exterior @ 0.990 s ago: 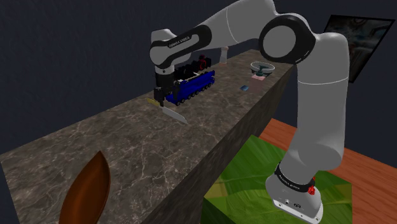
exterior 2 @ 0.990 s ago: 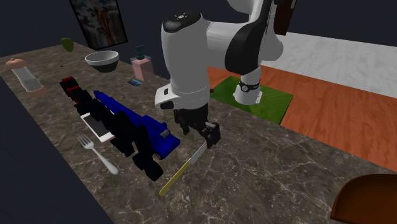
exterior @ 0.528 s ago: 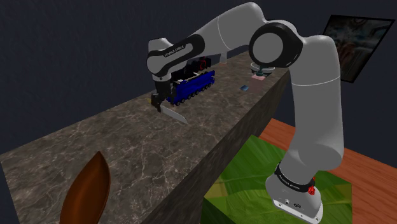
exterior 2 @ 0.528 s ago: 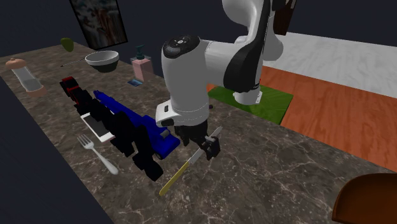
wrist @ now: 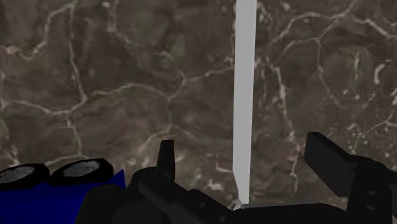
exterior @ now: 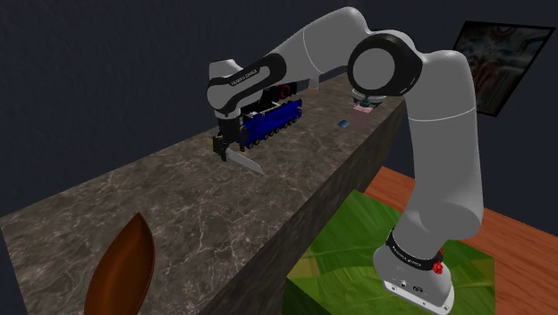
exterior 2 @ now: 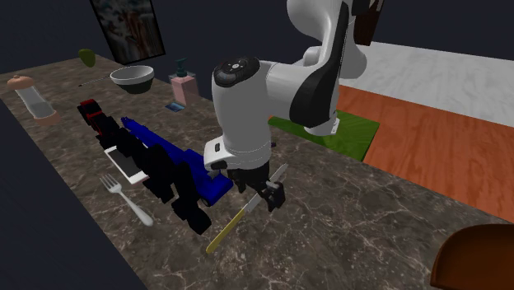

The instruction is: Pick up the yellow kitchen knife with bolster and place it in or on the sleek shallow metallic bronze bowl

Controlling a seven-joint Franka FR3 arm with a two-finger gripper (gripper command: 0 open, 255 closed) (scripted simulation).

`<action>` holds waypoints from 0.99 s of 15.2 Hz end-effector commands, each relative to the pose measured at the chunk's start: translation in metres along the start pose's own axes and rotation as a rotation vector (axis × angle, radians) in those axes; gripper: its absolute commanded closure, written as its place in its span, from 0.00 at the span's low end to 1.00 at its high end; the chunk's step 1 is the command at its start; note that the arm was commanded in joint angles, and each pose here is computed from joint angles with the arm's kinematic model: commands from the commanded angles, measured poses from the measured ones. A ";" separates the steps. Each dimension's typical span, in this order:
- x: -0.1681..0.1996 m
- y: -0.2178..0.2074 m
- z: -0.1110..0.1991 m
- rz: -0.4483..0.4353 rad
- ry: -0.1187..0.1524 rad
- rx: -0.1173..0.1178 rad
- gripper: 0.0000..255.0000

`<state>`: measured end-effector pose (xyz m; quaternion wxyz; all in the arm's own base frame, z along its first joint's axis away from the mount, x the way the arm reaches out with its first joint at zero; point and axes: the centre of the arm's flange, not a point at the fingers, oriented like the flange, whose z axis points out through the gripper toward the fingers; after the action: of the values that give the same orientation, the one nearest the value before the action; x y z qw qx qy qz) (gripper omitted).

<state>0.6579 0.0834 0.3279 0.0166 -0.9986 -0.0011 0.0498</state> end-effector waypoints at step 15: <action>-0.002 -0.001 -0.021 0.000 0.000 0.000 1.00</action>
<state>0.6575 0.0818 0.3444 0.0166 -0.9986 -0.0011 0.0496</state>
